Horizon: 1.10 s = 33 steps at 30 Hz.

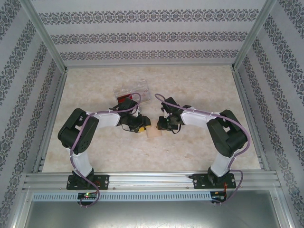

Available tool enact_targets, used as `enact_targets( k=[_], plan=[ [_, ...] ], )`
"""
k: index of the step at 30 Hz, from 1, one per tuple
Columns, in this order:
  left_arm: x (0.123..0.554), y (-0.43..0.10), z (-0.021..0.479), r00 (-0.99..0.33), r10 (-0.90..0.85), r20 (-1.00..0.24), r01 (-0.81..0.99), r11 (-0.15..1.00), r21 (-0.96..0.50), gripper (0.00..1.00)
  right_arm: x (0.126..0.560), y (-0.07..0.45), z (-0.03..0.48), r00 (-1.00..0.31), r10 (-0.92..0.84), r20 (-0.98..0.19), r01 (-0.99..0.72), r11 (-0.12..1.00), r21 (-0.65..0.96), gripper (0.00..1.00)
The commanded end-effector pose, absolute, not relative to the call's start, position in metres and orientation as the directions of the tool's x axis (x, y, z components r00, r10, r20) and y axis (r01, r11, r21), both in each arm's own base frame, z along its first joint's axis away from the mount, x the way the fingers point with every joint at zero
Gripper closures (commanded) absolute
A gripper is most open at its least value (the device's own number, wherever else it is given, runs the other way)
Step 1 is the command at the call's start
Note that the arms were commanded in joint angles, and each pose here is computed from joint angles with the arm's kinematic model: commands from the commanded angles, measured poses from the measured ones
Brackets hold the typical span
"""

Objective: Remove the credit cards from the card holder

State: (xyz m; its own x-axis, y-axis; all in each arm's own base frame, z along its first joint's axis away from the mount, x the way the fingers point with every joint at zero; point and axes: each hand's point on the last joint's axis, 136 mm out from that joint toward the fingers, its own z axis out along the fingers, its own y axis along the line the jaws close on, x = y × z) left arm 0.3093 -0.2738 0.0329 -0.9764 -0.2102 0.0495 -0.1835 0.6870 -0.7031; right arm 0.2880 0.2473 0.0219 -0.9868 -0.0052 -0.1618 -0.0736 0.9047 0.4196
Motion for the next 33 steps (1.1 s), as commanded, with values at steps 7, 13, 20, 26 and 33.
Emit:
enact_targets(
  k=[7, 13, 20, 26, 33],
  plan=[
    [0.32, -0.298, 0.049, -0.981, -0.191, -0.033, -0.094, 0.617, -0.781, 0.63, 0.278, 0.246, 0.011, -0.994, -0.012, -0.105, -0.056, 0.901, 0.43, 0.77],
    [0.324, -0.291, 0.063, -0.974, -0.18, -0.14, -0.007, 0.637, -0.771, 0.81, 0.291, 0.24, 0.052, -0.967, 0.027, -0.252, -0.09, 0.894, 0.439, 0.72],
    [0.319, -0.291, 0.073, -0.97, -0.149, -0.19, 0.056, 0.625, -0.778, 0.9, 0.296, 0.245, 0.075, -0.948, 0.097, -0.302, -0.067, 0.869, 0.49, 0.64],
    [0.317, -0.292, 0.075, -0.97, -0.145, -0.194, 0.065, 0.617, -0.784, 0.95, 0.302, 0.263, 0.076, -0.952, 0.175, -0.253, -0.003, 0.818, 0.575, 0.59],
    [0.318, -0.291, 0.086, -0.961, -0.159, -0.227, 0.09, 0.596, -0.798, 1.0, 0.299, 0.272, 0.066, -0.961, 0.229, -0.155, 0.087, 0.782, 0.617, 0.59]
  ],
)
